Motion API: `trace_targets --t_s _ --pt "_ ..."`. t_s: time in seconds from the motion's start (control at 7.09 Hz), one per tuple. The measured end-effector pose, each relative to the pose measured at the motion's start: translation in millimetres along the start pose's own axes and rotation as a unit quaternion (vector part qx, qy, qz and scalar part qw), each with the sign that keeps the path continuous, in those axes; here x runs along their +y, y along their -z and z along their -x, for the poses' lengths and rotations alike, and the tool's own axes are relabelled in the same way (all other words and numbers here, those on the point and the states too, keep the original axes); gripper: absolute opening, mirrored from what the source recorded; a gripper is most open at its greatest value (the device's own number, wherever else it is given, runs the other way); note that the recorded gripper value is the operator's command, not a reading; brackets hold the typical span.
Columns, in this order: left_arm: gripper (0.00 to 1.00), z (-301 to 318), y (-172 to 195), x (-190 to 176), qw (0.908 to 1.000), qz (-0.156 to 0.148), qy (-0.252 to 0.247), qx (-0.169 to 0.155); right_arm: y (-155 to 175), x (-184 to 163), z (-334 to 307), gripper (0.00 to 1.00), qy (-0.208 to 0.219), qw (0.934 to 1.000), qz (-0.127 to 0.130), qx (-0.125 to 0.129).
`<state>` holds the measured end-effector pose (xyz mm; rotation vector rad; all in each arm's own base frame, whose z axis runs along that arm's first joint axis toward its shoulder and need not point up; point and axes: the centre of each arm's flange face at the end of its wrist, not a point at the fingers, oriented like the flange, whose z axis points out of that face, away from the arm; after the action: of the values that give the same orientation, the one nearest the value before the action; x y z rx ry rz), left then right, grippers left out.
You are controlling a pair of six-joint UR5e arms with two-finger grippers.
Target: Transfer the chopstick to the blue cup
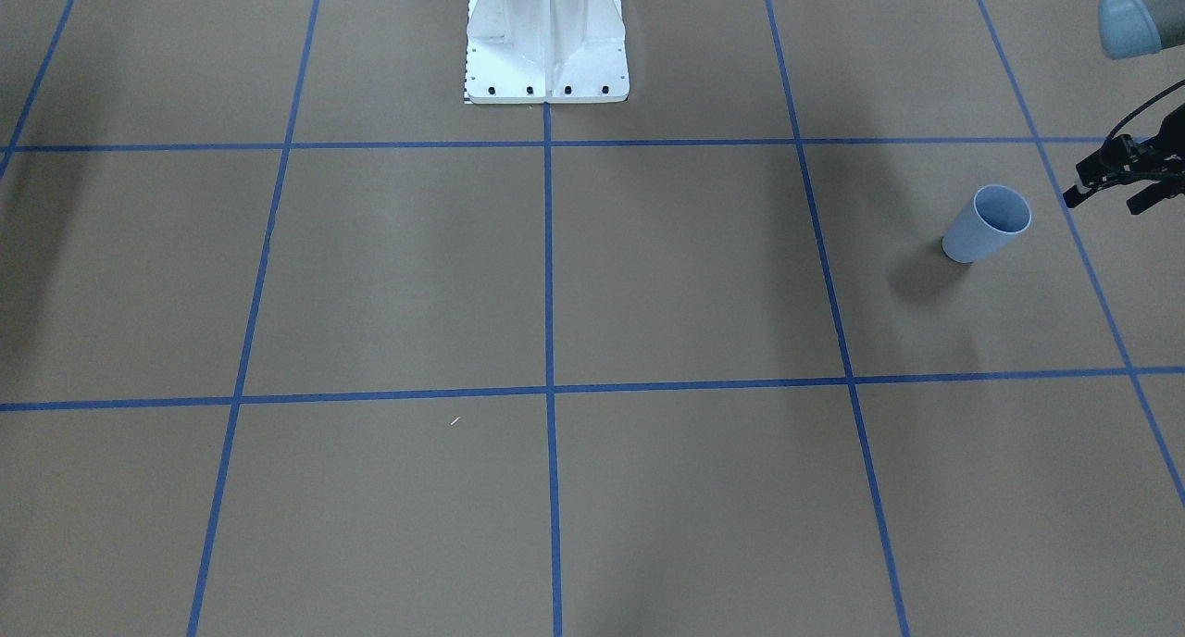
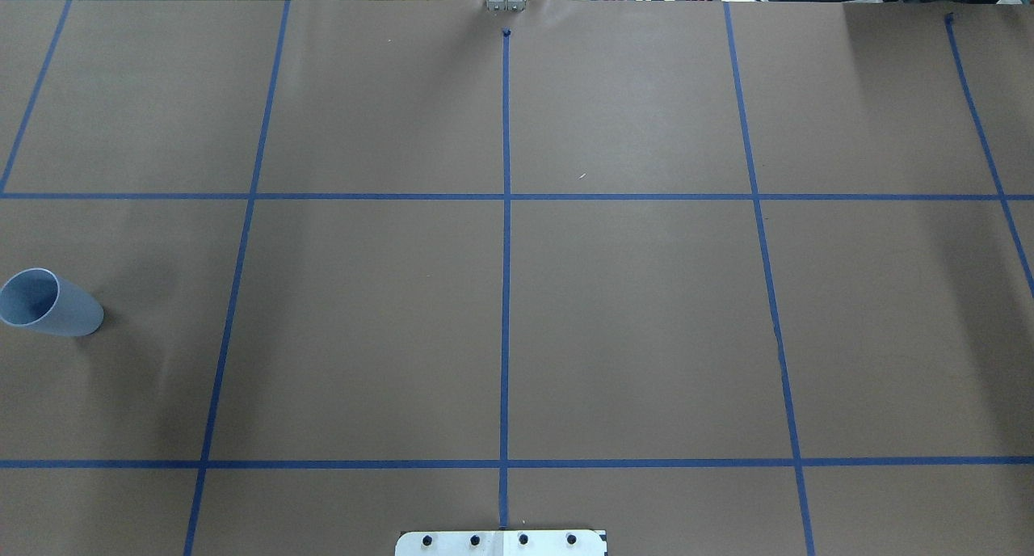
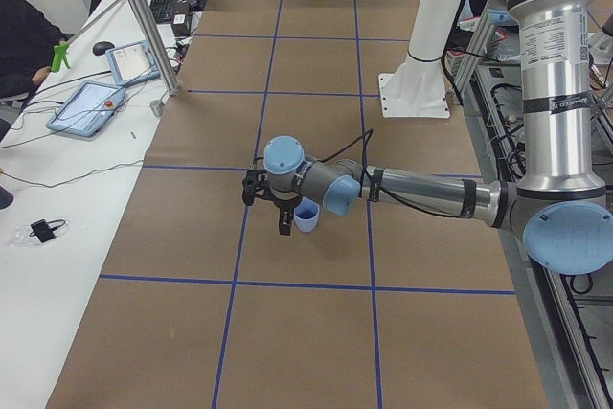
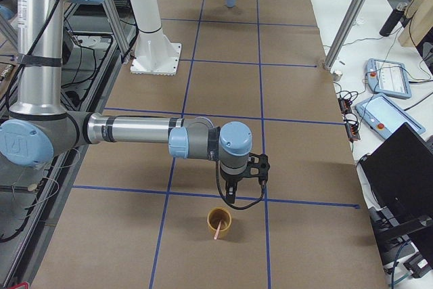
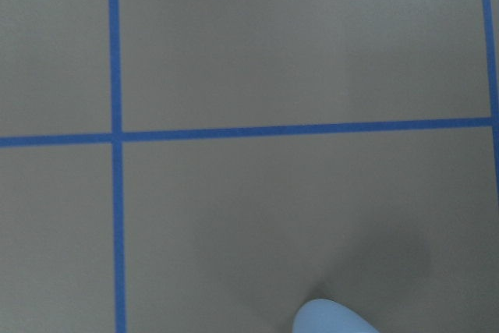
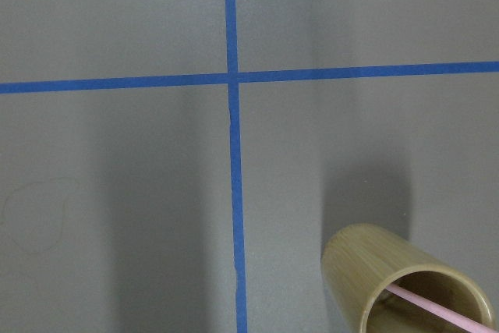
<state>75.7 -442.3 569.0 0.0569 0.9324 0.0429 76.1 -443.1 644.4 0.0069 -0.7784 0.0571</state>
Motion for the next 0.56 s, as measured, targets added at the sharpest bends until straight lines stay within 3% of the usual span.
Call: trace_targets --t_s 0.56 --pt "0.98 -10.7 -46.2 9.5 0.9988 0.045 -0.016 -0.002 1.4 -2.8 1.3 1.00 0.002 1.0000 -0.002 0.001"
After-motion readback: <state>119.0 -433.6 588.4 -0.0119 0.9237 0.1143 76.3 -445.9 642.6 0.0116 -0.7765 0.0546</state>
